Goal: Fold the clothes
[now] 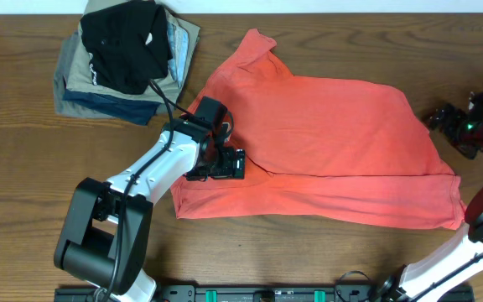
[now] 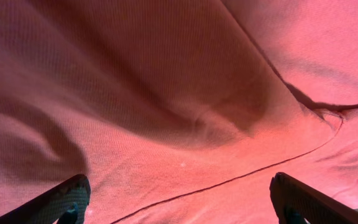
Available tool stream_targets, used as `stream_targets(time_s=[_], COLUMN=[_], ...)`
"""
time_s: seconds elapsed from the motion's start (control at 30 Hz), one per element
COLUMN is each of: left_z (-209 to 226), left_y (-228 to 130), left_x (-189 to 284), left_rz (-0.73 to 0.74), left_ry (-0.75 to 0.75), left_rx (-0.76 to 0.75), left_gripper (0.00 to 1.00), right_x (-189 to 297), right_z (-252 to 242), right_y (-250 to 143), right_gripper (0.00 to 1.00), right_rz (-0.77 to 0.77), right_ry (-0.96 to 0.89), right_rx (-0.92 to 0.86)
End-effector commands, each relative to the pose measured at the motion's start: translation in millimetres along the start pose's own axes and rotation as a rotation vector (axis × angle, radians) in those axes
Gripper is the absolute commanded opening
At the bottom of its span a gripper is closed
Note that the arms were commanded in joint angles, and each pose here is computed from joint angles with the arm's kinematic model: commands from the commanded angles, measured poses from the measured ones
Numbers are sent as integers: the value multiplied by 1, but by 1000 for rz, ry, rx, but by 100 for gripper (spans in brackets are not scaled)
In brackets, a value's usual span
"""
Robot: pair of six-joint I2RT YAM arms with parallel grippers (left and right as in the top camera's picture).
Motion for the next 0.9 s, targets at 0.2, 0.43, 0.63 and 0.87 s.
stream_targets(time_s=[0.2, 0.43, 0.63, 0.87], left_z=[1, 1, 1, 1], left_y=[-5, -5, -5, -5], left_x=[-5, -5, -5, -5], left_rz=[21, 21, 21, 20], left_ry=[-1, 0, 0, -1], left_rx=[3, 3, 3, 3], left_gripper=[93, 93, 93, 94], right_x=[-34, -35, -24, 22], right_z=[31, 34, 31, 42], right_y=[-28, -33, -18, 12], right_gripper=[68, 41, 1, 1], right_rz=[112, 131, 110, 71], right_ry=[83, 79, 21, -142], right_rx=[96, 98, 65, 43])
Point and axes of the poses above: each gripper's point midway between its finger pads, its own x axis back along the fingers, its own z axis along the line the jaws close on, y = z × x, the point moved 3 cm from there along x, back along the fingers, and after that the axes turned 10 degrees about -x, right-handed, at the moved point
